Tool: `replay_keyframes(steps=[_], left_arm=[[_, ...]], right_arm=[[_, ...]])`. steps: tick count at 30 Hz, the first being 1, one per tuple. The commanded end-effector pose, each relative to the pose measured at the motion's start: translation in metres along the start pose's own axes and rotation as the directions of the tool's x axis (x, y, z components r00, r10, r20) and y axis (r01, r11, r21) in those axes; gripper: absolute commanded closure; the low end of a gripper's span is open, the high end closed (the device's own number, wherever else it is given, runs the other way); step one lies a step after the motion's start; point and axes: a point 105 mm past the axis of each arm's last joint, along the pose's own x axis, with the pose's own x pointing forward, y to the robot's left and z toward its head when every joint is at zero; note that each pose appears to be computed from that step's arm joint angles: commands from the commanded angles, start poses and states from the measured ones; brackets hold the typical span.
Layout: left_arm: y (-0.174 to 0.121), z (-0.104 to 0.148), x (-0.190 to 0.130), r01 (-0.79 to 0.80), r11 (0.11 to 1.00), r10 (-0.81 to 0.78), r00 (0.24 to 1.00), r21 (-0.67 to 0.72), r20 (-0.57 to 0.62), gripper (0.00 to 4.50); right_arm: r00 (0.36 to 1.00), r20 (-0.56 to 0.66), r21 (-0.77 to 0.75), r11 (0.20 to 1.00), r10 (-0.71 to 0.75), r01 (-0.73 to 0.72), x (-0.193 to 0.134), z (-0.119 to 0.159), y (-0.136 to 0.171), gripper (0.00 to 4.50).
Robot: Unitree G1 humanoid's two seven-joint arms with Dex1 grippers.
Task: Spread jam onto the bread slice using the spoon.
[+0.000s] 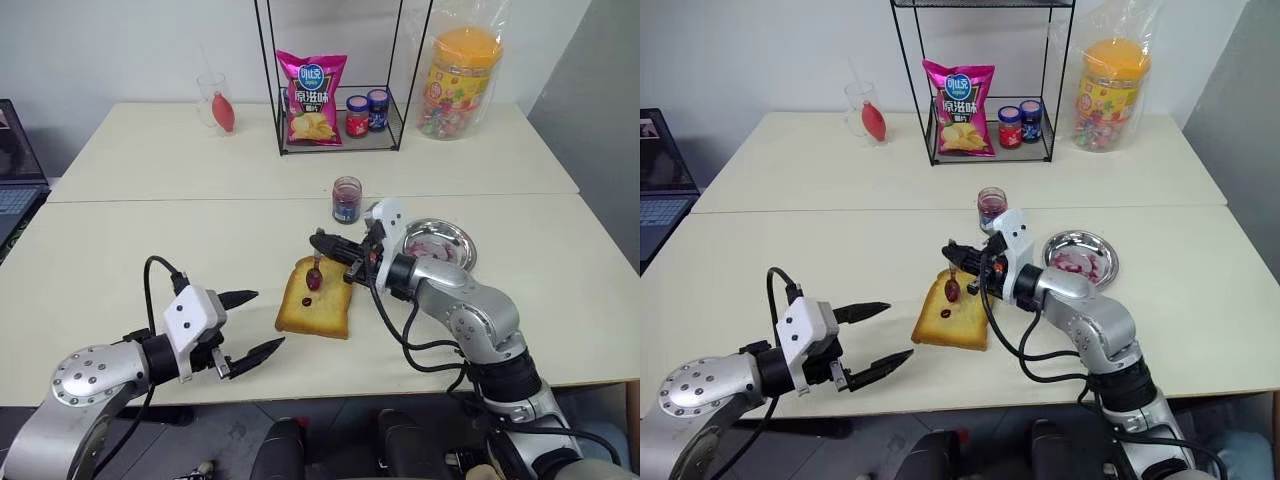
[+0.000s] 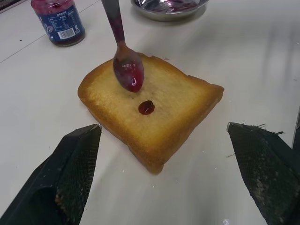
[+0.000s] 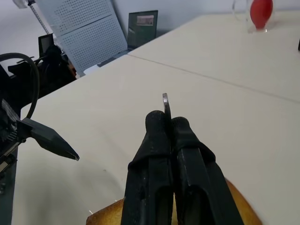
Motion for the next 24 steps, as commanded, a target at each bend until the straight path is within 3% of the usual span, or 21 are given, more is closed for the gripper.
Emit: replay_keyframes(steps=[1, 5, 9, 13, 19, 24], left_arm=[[-0.001, 0.006, 0.002, 0.003, 1.000, -0.004, 1.000, 0.031, 0.027, 0.00], [-0.002, 0.005, 0.004, 0.006, 1.000, -0.006, 0.999, 0.024, 0.036, 0.00], [0.000, 0.007, 0.005, -0.020, 0.999, 0.018, 0.998, 0.033, 0.060, 0.00], [0.000, 0.005, 0.002, -0.024, 0.999, 0.021, 0.998, 0.048, 0.059, 0.00], [0.005, -0.008, -0.010, -0.052, 0.998, 0.051, 0.998, 0.041, 0.026, 0.00], [0.010, -0.012, -0.013, -0.073, 0.997, 0.072, 0.997, 0.039, 0.023, 0.00]], right_arm=[[0.995, 0.064, -0.132, 0.989, 0.073, -0.064, -0.005, 0.020, 0.014, 4.48], [0.992, 0.112, -0.116, 0.992, 0.066, -0.053, -0.012, 0.037, 0.006, 4.48], [0.993, 0.106, 0.237, 0.971, -0.048, 0.021, -0.017, 0.024, -0.015, 4.48], [0.991, 0.079, 0.434, 0.899, -0.107, 0.063, -0.021, 0.008, -0.023, 4.48], [0.987, 0.071, 0.593, 0.802, -0.145, 0.075, -0.019, -0.005, -0.024, 4.48], [0.990, 0.060, 0.637, 0.768, -0.131, 0.063, -0.010, -0.012, -0.018, 4.48]])
